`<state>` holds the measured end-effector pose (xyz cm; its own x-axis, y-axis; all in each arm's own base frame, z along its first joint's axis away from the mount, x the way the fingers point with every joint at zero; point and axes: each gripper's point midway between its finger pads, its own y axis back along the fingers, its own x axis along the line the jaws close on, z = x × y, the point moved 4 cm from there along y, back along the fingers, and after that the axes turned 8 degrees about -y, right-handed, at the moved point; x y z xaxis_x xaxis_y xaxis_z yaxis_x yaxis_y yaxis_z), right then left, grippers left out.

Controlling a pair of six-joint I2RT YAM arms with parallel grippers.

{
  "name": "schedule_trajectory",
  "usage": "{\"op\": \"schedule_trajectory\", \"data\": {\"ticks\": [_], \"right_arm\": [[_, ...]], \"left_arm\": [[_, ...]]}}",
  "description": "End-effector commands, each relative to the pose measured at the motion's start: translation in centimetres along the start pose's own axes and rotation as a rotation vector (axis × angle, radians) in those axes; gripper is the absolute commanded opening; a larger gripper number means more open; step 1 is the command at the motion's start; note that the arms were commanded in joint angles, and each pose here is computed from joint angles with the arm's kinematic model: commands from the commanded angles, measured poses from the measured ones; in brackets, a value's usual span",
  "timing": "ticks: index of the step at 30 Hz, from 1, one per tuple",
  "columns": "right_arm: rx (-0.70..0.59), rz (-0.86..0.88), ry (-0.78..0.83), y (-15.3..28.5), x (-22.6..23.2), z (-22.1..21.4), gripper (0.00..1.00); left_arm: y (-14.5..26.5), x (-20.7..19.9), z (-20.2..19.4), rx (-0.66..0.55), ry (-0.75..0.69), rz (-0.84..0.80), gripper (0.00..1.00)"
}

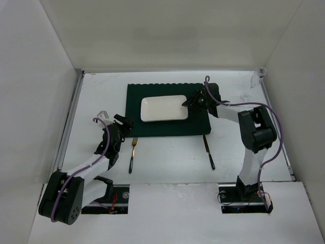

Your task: Set the dinner table for one person

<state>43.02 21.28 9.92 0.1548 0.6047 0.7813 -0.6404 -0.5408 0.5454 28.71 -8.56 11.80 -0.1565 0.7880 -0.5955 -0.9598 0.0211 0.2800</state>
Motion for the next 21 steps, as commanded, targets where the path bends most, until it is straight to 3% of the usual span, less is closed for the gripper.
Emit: {"op": "schedule_trajectory", "data": {"ticks": [1, 9, 16, 18, 21], "right_arm": [[-0.109, 0.095, 0.082, 1.2, 4.4, 3.5, 0.44], [-0.116, -0.084, 0.13, 1.0, 1.9, 3.7, 0.5], [-0.323, -0.133, 0.258, 7.2, 5.4, 7.0, 0.59], [-0.428, -0.152, 0.305, 10.5, 7.3, 8.7, 0.48], [-0.59, -0.2, 0.313, 15.8, 9.2, 11.7, 0.18]], "left_arm": [[0.1, -0.9, 0.9, -0.046, 0.001, -0.041, 0.6], [0.2, -0.9, 0.9, -0.048, 0.003, -0.043, 0.6], [0.2, -1.0, 0.7, -0.039, 0.005, -0.047, 0.6], [0.2, -1.3, 0.6, -0.035, -0.002, -0.054, 0.58], [0.2, -1.7, 0.3, -0.027, -0.018, -0.061, 0.47]]}}
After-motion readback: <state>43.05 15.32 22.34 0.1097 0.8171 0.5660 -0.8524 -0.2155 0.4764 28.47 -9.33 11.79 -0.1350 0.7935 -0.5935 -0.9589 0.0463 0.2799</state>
